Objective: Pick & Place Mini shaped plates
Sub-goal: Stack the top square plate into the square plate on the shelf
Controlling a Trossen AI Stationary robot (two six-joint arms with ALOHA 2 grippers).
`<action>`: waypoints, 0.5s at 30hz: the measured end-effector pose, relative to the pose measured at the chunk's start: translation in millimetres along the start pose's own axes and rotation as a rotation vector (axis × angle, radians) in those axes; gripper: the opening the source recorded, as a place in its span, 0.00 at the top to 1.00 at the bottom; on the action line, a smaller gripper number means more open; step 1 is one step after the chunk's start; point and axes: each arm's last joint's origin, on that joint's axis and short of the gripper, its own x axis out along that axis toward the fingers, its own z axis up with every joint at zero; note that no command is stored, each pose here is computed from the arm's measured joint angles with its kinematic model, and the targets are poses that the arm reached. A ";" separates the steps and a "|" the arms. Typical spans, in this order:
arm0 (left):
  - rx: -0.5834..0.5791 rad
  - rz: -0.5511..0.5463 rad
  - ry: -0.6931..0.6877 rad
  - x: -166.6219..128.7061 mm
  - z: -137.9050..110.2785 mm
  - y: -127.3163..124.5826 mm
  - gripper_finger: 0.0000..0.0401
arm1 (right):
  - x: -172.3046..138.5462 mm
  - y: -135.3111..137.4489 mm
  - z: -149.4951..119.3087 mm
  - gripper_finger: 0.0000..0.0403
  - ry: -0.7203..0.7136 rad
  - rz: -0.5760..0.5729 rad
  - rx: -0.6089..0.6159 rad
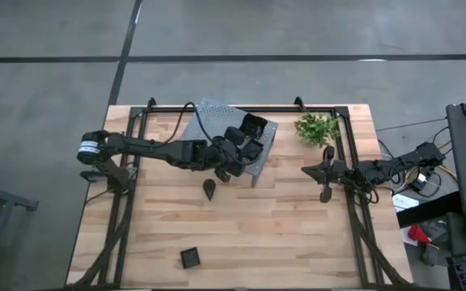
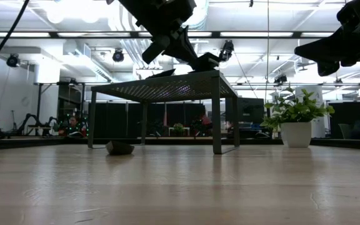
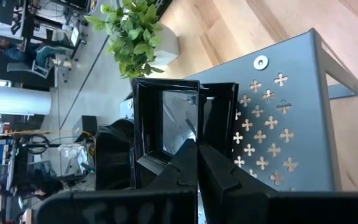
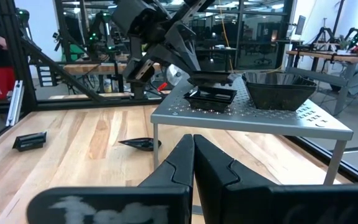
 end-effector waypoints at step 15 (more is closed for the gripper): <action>-0.011 -0.015 -0.012 0.0 0.2 -0.7 0.96 | 0.0 0.0 0.0 0.98 0.000 0.000 0.001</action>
